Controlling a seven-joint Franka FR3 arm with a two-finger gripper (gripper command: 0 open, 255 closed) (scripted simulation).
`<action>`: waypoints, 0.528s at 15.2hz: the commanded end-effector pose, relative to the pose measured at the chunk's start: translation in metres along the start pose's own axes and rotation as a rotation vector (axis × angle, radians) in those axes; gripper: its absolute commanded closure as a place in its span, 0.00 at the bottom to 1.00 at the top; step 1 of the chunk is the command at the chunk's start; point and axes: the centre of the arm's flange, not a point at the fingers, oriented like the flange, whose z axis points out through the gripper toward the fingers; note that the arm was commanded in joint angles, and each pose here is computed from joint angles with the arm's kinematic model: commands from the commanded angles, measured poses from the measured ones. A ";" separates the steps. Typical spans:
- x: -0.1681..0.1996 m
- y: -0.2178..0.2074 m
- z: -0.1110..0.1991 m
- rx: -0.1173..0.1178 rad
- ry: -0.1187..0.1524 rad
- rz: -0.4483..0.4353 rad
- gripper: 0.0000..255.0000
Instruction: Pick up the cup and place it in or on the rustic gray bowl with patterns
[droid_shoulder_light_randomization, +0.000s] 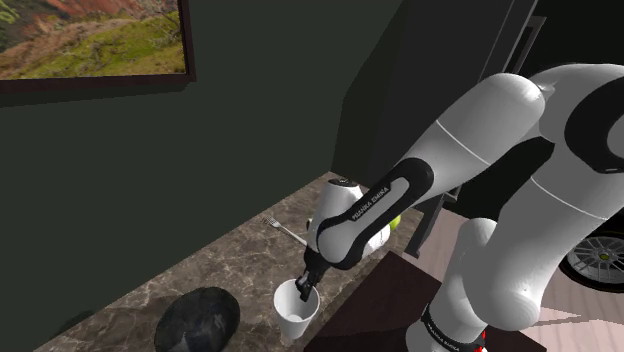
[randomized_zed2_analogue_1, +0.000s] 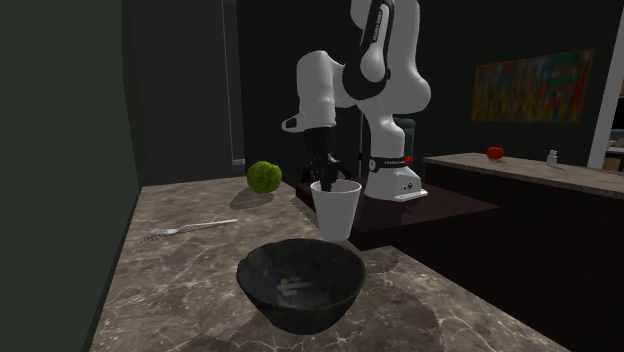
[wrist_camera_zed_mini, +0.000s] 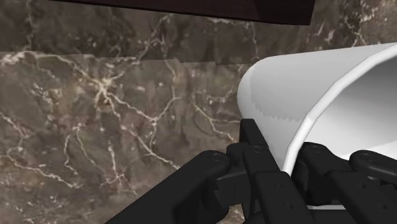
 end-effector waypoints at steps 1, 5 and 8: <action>0.000 -0.003 -0.010 -0.001 0.000 0.000 1.00; 0.000 -0.007 -0.031 -0.001 0.000 0.000 1.00; 0.000 -0.011 -0.046 -0.001 0.000 0.000 1.00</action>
